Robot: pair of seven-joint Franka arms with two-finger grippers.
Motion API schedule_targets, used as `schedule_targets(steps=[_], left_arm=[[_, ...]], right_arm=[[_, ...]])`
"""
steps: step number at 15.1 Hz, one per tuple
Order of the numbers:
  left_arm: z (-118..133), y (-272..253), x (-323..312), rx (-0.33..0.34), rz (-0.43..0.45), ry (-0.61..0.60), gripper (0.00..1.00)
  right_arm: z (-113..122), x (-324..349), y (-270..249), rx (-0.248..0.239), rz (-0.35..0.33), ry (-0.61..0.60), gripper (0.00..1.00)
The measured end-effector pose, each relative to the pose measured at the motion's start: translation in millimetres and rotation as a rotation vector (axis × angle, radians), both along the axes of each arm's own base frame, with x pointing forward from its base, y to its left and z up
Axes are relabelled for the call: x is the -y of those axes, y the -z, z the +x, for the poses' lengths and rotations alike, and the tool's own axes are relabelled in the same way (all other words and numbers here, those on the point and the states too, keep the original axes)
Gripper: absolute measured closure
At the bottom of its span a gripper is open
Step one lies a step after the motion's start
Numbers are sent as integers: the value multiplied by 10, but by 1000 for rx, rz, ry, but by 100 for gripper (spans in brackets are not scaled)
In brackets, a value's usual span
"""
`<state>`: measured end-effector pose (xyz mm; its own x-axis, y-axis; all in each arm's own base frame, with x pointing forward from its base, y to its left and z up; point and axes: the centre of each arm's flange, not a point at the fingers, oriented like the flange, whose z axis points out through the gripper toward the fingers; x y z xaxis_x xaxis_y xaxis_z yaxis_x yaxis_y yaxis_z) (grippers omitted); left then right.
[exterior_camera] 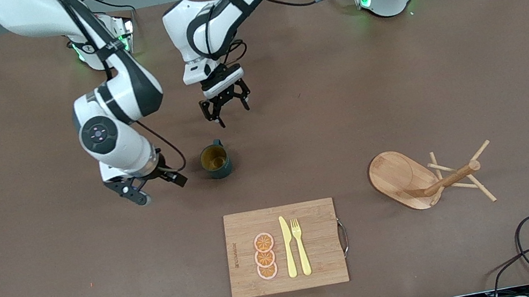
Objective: Transfer cup from left to right arm and place
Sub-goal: 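Set the cup down, open the left gripper while the right gripper approaches, then grasp the teal cup with the right gripper while the left gripper withdraws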
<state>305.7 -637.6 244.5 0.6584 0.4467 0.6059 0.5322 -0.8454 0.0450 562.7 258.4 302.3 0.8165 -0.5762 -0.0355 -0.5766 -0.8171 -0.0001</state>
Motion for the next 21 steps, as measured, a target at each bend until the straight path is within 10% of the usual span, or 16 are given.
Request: schedule_targets(steps=[9,21], left_arm=[[1300,-975,-1004,-236,157,18,0],[2817,-2498,-3087,-433,75,174,0]], right_arm=[[-332,-431,356,13,-1,-86,0],[-474,-524,398,50,8,-135,0]])
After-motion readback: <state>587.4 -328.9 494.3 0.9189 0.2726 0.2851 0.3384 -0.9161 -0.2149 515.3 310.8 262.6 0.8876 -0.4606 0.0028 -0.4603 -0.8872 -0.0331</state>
